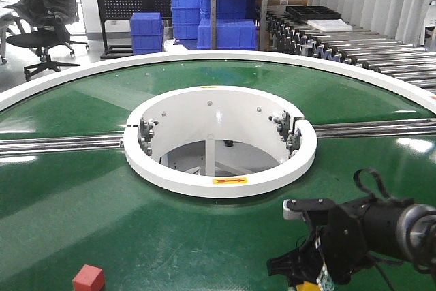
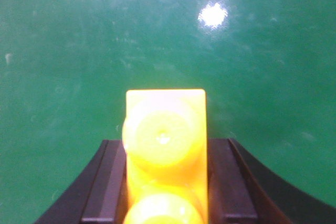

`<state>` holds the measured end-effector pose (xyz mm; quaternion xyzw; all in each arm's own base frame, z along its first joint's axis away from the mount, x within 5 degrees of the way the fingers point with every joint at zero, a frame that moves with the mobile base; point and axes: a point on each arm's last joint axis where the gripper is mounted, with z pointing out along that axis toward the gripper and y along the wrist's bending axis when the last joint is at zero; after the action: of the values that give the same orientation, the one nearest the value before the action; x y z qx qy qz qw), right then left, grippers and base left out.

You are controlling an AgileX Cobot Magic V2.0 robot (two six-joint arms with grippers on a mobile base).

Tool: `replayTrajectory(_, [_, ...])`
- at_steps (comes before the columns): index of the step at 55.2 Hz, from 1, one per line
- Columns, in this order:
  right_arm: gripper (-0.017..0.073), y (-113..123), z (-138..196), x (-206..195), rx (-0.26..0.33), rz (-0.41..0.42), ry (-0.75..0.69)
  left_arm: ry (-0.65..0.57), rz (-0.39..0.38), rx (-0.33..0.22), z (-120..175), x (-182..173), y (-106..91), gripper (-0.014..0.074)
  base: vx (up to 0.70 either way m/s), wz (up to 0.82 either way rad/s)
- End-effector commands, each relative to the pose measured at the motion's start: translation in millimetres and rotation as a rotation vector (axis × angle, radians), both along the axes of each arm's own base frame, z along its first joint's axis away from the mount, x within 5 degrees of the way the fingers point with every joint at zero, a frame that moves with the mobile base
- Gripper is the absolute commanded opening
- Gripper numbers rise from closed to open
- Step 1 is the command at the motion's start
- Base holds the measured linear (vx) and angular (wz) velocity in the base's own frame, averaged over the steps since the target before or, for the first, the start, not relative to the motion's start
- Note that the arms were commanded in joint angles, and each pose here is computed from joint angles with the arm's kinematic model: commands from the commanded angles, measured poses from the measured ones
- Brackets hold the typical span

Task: Pick red and yellow blocks into blue bin
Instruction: 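Lower the right gripper over the yellow brick and close on it, then lower the left gripper over the red cube and close on it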

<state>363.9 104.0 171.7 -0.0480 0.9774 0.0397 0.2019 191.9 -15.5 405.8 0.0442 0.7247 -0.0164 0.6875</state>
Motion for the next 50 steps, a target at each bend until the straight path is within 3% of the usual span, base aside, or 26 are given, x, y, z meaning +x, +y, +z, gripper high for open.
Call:
replayTrajectory(1, [-0.0011, -2, 53, -1, 0.020, 0.029, -0.170, -0.023, -0.003, -0.009, 13, -4, -0.1, 0.0534, 0.00, 0.00])
replayTrajectory(8, [-0.0010, -6, 90, -13, 0.040, 0.035, -0.262, 0.133, -0.013, 0.006, 0, -3, -1.1, 0.0534, 0.00, 0.00])
replayTrajectory(15, [-0.0010, -8, 117, -22, 0.052, 0.055, -0.357, 0.300, -0.030, 0.055, -8, 12, -3.2, 0.0534, 0.00, 0.00])
replayTrajectory(25, [-0.0010, -9, 126, -26, 0.043, 0.077, -0.385, 0.499, -0.048, 0.088, -19, 61, -7.7, 0.0534, 0.00, 0.00])
replayTrajectory(30, [-0.0010, -9, 124, -26, 0.038, 0.080, -0.373, 0.645, -0.068, 0.115, -38, 88, -10.9, 0.0534, 0.00, 0.00])
replayTrajectory(39, [-0.0010, -9, 123, -25, 0.037, 0.080, -0.368, 0.774, -0.151, 0.190, -76, 124, -28.0, 0.0534, 0.00, 0.00])
replayTrajectory(47, [-0.0010, -9, 123, -25, 0.036, 0.080, -0.365, 0.851, -0.201, 0.170, -108, 143, -43.4, 0.0534, 0.00, 0.00])
replayTrajectory(48, [-0.0010, -9, 122, -26, 0.032, 0.080, -0.350, 0.914, -0.220, 0.164, -137, 157, -53.0, 0.0534, 0.00, 0.00])
replayTrajectory(50, [-0.0010, -10, 121, -27, 0.031, 0.080, -0.347, 0.922, -0.218, 0.160, -142, 160, -53.4, 0.0534, 0.00, 0.00])
